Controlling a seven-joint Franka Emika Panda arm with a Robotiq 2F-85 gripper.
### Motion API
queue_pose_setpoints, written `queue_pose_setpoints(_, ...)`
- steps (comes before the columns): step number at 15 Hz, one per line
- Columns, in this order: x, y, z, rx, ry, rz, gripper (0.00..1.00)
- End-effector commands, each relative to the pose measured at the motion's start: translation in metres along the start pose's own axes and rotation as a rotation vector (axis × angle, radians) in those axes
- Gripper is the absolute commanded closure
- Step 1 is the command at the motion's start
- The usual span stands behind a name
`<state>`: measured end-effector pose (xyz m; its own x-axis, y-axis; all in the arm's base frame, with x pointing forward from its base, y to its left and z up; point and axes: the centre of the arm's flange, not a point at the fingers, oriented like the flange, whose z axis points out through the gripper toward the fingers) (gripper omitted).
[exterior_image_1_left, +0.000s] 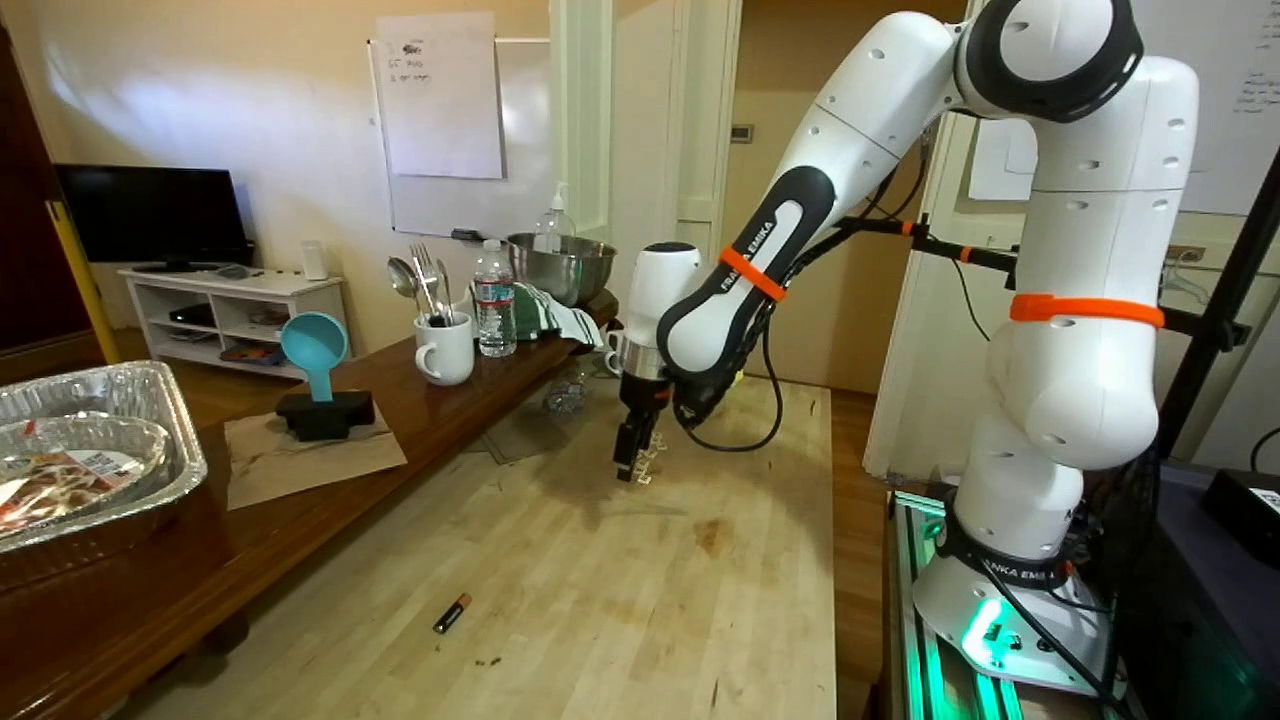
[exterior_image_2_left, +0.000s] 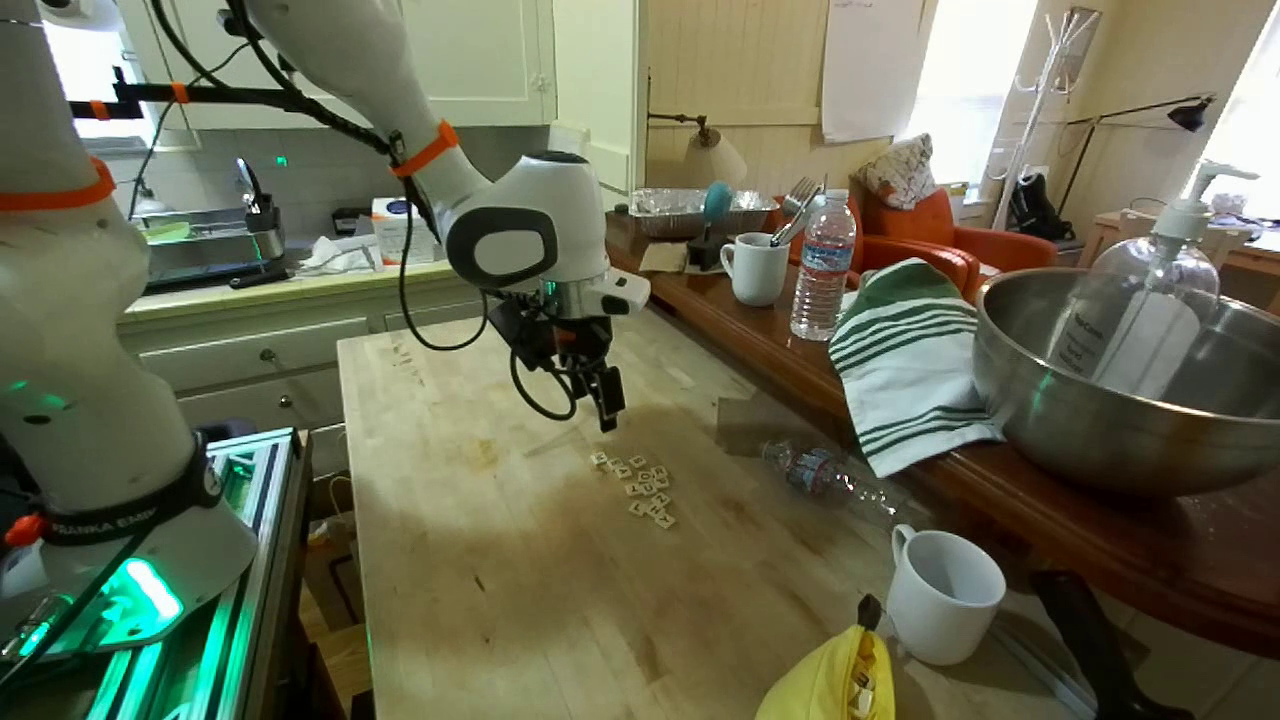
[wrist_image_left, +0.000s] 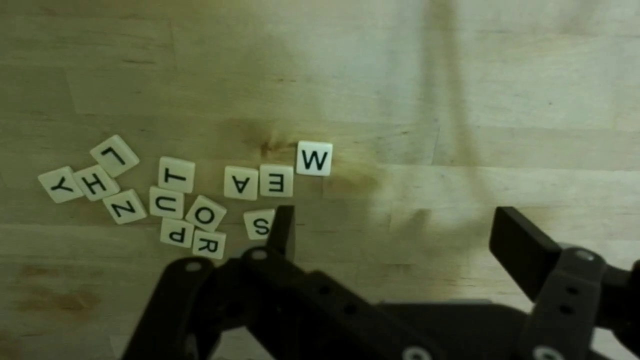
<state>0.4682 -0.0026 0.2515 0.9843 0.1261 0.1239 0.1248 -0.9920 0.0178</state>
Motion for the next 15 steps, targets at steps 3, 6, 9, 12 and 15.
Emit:
queue_pose_setpoints(3,0.0,0.001,0.002,0.001,-0.004,0.003,0.0)
queue_pose_setpoints(6,-0.001,0.002,0.004,-0.008,0.014,-0.047,0.0)
queue_pose_setpoints(9,-0.001,0.006,0.007,-0.01,0.018,-0.099,0.27)
queue_pose_setpoints(12,-0.002,0.01,0.008,-0.012,0.024,-0.146,0.39)
queue_pose_setpoints(15,-0.004,0.015,0.013,-0.013,0.02,-0.175,0.63)
